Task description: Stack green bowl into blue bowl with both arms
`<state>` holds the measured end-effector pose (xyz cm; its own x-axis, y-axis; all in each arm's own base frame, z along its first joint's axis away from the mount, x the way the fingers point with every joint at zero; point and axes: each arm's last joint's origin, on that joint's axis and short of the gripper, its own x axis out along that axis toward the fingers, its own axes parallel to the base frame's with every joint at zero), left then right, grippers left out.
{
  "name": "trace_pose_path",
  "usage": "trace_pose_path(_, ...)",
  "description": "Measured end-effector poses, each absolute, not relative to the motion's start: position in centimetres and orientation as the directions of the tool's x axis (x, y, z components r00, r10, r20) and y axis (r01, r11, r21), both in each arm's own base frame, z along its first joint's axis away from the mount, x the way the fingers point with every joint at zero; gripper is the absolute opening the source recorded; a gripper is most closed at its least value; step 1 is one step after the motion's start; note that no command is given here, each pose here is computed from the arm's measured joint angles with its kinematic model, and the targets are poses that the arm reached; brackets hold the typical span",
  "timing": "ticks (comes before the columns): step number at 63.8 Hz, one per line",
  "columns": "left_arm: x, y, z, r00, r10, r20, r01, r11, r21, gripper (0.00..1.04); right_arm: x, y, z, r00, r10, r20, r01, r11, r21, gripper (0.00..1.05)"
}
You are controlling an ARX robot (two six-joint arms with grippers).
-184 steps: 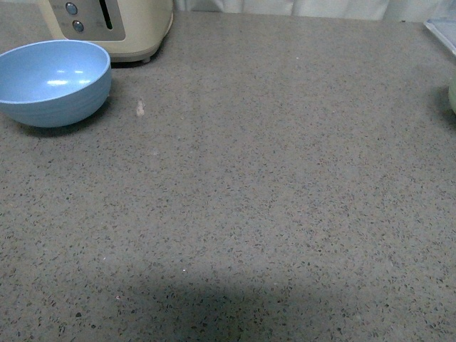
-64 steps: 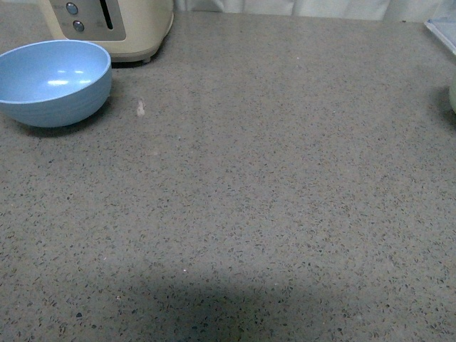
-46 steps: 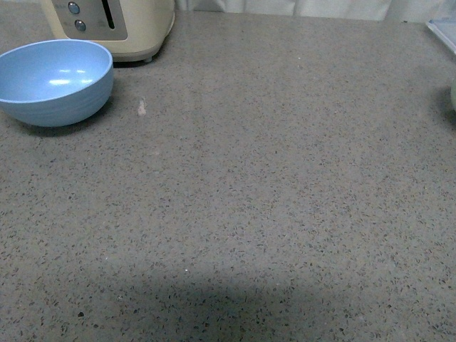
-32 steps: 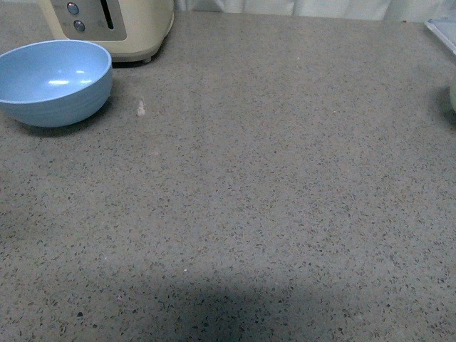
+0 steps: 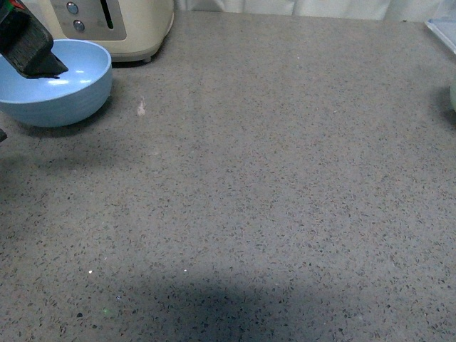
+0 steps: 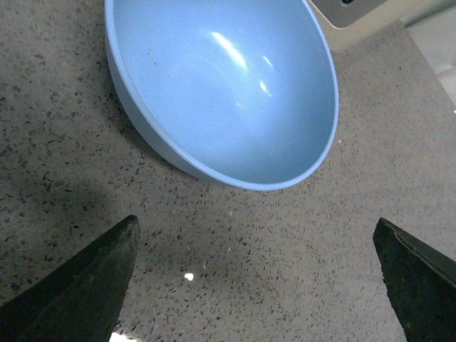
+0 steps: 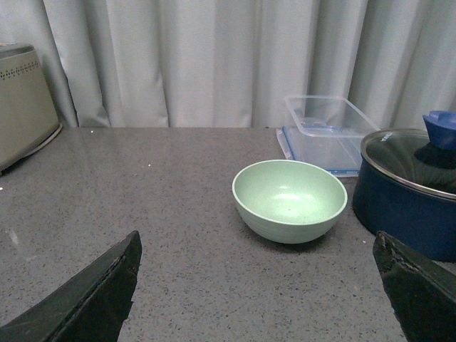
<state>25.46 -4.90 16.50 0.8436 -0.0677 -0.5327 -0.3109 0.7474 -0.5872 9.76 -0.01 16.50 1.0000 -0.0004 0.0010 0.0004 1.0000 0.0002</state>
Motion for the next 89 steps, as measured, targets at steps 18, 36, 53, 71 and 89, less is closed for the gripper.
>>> trace_pose_path(18, 28.2, -3.9, 15.5, 0.819, -0.03, -0.573, -0.39, 0.703, -0.594, 0.98, 9.8, 0.0, 16.5, 1.0, 0.0, 0.001, 0.0, 1.0, 0.0, 0.95)
trace_pose_path(36, 30.5, -2.8, 14.9, 0.801, 0.007, -0.598, -0.445, 0.675, -0.588, 0.98, 9.8, 0.0, 16.5, 1.0, 0.0, 0.001, 0.0, 1.0, 0.0, 0.95)
trace_pose_path(53, 32.2, -2.2, 14.4, 0.787, 0.01, -0.617, -0.472, 0.655, -0.591, 0.98, 9.8, 0.0, 16.5, 1.0, 0.0, 0.001, 0.0, 1.0, 0.0, 0.95)
trace_pose_path(71, 33.2, -1.5, 14.6, 0.788, 0.034, -0.614, -0.487, 0.644, -0.59, 0.98, 9.8, 0.0, 16.5, 1.0, 0.0, 0.001, 0.0, 1.0, 0.0, 0.95)
trace_pose_path(89, 33.2, -1.1, 14.4, 0.773, 0.05, -0.632, -0.51, 0.64, -0.574, 0.69, 9.8, 0.0, 16.5, 1.0, 0.0, 0.001, 0.0, 1.0, 0.0, 0.95)
